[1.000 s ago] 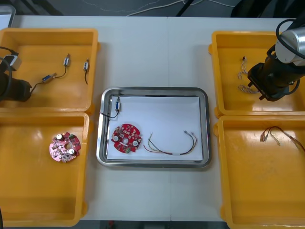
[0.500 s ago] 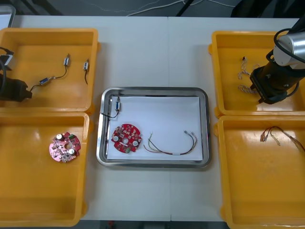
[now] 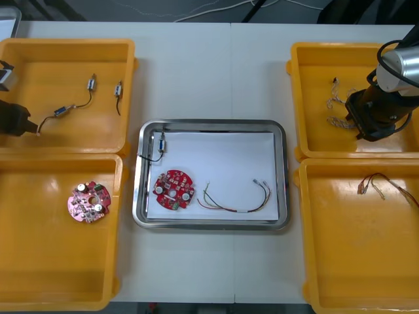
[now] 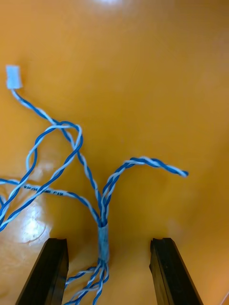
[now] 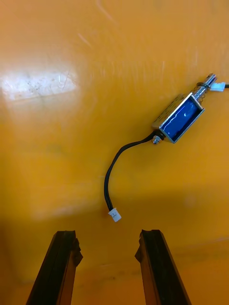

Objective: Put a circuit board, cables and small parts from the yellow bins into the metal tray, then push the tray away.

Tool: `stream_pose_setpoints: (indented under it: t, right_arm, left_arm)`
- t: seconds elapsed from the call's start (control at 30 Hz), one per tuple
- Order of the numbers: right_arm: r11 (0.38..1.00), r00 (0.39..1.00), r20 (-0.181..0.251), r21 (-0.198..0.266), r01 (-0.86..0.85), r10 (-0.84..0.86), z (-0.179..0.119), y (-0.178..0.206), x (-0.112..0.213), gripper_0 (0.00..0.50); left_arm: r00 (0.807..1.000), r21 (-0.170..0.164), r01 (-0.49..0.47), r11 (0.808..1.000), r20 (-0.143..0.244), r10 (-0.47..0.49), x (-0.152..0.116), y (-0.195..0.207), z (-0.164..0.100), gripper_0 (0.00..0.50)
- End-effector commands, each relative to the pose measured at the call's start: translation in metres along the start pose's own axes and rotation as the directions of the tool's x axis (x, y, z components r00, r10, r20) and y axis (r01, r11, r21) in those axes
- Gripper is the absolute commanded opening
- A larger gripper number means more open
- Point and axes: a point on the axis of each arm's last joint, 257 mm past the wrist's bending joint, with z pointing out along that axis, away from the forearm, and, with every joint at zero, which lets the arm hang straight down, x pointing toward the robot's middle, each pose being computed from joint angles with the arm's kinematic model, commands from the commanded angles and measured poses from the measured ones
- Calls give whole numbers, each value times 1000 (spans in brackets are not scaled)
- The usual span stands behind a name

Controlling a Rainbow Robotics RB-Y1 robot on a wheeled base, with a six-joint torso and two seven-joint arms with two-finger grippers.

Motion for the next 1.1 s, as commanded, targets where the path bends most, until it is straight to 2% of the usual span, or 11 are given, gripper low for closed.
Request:
stream_pose_setpoints:
  t: [0.03,0.13,0.17,0.2,0.23,0.3,0.4,0.53,0.63,0.93,1.1]
  right_arm:
    - [998,1000,-4,-52,-16,16,-15,28,4,500]
    - [999,1000,-6,-45,-19,18,-13,25,3,494]
    - [999,1000,-6,-45,-19,18,-13,25,3,456]
    - [999,1000,-8,-44,-19,19,-13,24,4,382]
    - [999,1000,-9,-44,-19,19,-13,25,4,262]
    - [999,1000,-9,-44,-19,19,-13,25,4,117]
    - [999,1000,-9,-44,-18,17,-13,25,4,0]
    - [999,1000,-12,-45,-9,8,-13,25,5,0]
    - [999,1000,-14,-41,7,-8,-17,25,4,0]
    - [961,962,-15,36,272,-272,-61,24,3,0]
    - [911,914,-16,74,406,-406,-86,17,6,0]
  left_arm:
    - [994,-83,-99,992,42,103,-44,15,-43,386]
    - [992,-95,-113,989,43,118,-55,9,-47,386]
    - [992,-99,-116,988,43,121,-58,8,-48,386]
    - [991,-102,-124,987,39,129,-62,5,-49,386]
    - [990,-104,-131,986,34,136,-65,1,-50,387]
    - [988,-104,-148,984,26,151,-70,-6,-53,400]
    - [982,-110,-185,977,15,188,-77,-14,-56,449]
    - [960,-135,-278,951,1,281,-84,-29,-57,500]
    - [938,-140,-344,928,-5,347,-87,-37,-56,500]
    - [843,-109,-538,836,-49,536,-90,-49,-63,500]
    - [803,-79,-595,800,-71,591,-86,-50,-57,500]
